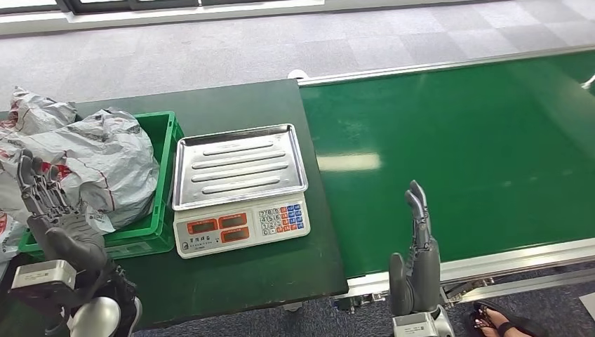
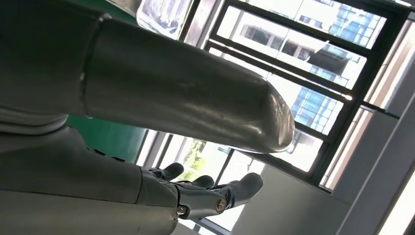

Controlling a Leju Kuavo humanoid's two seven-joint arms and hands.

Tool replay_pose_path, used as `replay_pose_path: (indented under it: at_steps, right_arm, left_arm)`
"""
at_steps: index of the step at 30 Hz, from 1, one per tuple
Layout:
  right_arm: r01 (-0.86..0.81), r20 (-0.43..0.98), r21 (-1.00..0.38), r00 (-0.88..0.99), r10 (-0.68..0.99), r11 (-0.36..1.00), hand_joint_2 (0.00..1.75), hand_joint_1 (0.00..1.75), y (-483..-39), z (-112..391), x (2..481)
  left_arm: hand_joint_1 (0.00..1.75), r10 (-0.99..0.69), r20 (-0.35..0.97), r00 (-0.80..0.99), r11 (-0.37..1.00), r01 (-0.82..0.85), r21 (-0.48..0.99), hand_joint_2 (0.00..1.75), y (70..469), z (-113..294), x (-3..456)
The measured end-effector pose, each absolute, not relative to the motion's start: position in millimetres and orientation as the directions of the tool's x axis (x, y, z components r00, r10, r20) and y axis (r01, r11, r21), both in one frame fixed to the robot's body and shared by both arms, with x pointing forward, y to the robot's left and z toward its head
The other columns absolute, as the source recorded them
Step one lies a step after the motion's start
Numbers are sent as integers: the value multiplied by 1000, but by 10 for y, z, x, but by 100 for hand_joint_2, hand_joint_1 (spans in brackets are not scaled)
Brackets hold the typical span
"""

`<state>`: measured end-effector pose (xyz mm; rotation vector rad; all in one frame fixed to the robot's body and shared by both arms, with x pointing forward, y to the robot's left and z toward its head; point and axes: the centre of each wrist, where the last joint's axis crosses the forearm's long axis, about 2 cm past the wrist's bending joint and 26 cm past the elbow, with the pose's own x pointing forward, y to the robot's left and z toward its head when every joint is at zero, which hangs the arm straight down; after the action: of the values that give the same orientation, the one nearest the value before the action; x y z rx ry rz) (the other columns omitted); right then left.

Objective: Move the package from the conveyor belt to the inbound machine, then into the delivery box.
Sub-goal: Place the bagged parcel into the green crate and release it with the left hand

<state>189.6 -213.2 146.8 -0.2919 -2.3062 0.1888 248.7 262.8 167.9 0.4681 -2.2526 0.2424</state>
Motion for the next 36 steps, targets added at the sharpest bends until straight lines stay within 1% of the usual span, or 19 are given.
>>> replay_pose_path:
  at_steps: [3,8,10,14,18,29,36]
  right_arm:
    - [174,686,-204,-677,268,963,0,0,-2113,1507,1909]
    - [185,683,-179,-684,257,966,0,0,-2109,1540,1923]
    - [145,710,-131,-677,195,981,0,0,-2113,1541,1931]
    - [-2,763,11,-646,-10,1000,0,0,-2138,1527,1951]
    - [-35,775,67,-627,-74,997,0,0,-2205,1525,1952]
    - [12,781,116,-618,-84,993,0,0,-2334,1555,1872]
    - [34,783,133,-616,-84,991,0,0,-2356,1581,1818]
  left_arm:
    - [0,-218,743,-633,919,-390,-62,0,2576,1728,2450]
    - [0,-194,740,-644,921,-379,-89,0,2537,1771,2414]
    - [0,-166,747,-644,929,-356,-100,0,2523,1778,2411]
    - [0,-82,763,-641,952,-276,-129,0,2481,1770,2402]
    - [0,-33,767,-640,968,-212,-136,0,2413,1759,2361]
    - [0,37,781,-623,975,-148,-164,0,2232,1831,2359]
    - [0,49,786,-617,974,-145,-175,0,2185,1860,2373]
